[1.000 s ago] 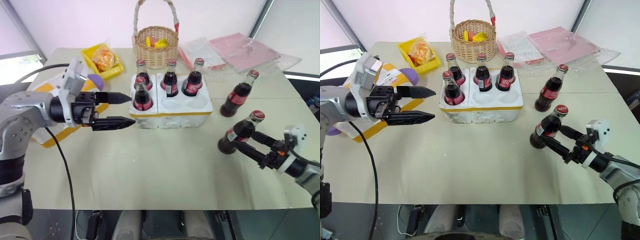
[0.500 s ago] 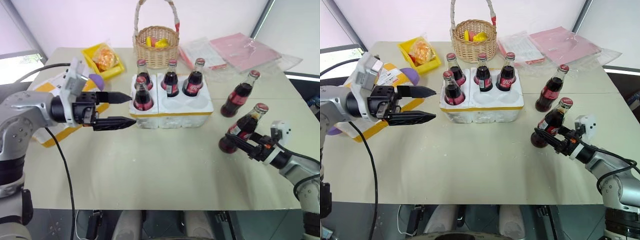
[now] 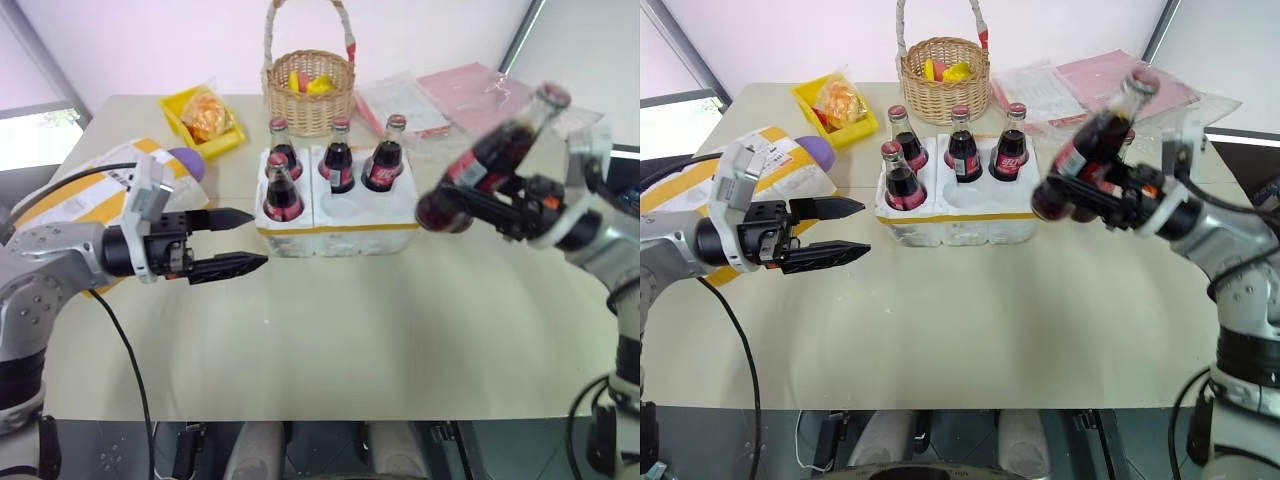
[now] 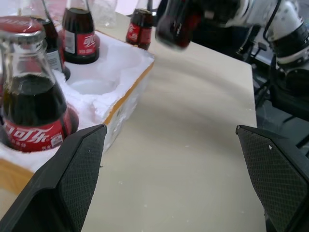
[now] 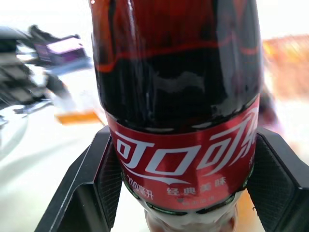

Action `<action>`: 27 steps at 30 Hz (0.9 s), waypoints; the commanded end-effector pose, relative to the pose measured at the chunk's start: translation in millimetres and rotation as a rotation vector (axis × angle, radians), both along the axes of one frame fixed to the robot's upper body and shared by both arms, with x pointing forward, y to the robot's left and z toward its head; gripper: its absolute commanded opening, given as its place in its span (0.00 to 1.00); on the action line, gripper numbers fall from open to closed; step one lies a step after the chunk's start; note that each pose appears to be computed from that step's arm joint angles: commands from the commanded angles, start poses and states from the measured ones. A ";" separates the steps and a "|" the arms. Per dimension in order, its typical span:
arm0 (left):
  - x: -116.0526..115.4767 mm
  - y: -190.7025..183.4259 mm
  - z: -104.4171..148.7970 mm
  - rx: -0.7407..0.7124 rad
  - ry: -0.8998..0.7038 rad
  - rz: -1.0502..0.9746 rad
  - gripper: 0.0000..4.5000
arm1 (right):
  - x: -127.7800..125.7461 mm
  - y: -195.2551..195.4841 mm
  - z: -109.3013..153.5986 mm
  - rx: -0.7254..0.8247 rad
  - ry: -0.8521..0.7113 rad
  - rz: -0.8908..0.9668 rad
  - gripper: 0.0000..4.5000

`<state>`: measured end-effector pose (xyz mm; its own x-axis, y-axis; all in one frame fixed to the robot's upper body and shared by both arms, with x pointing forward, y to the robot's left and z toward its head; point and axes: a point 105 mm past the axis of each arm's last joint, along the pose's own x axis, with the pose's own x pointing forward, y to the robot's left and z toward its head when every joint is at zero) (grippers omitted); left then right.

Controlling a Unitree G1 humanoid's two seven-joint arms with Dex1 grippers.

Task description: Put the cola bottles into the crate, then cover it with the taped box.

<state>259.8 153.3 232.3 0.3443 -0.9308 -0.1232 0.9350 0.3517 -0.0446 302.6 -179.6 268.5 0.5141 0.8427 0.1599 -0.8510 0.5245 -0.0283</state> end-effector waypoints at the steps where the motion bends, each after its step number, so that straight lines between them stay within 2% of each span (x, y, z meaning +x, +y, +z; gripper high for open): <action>1: -4.9 0.8 12.3 -0.030 -0.065 0.030 1.00 | 16.3 30.6 23.0 0.022 -0.080 0.064 0.63; 5: -8.1 0.1 13.6 -0.044 -0.078 0.054 1.00 | 44.2 65.9 19.4 -0.009 -0.098 0.091 0.63; 11: -12.9 1.0 15.4 -0.052 -0.088 0.082 1.00 | 78.0 85.6 -2.5 -0.061 -0.073 0.052 0.63; 20: -15.7 4.3 17.9 -0.053 -0.096 0.115 1.00 | 76.9 99.0 -40.1 -0.159 -0.039 0.124 0.63; 27: -13.5 2.1 19.8 -0.057 -0.103 0.113 1.00 | 79.4 116.6 -53.5 -0.159 -0.005 0.149 0.63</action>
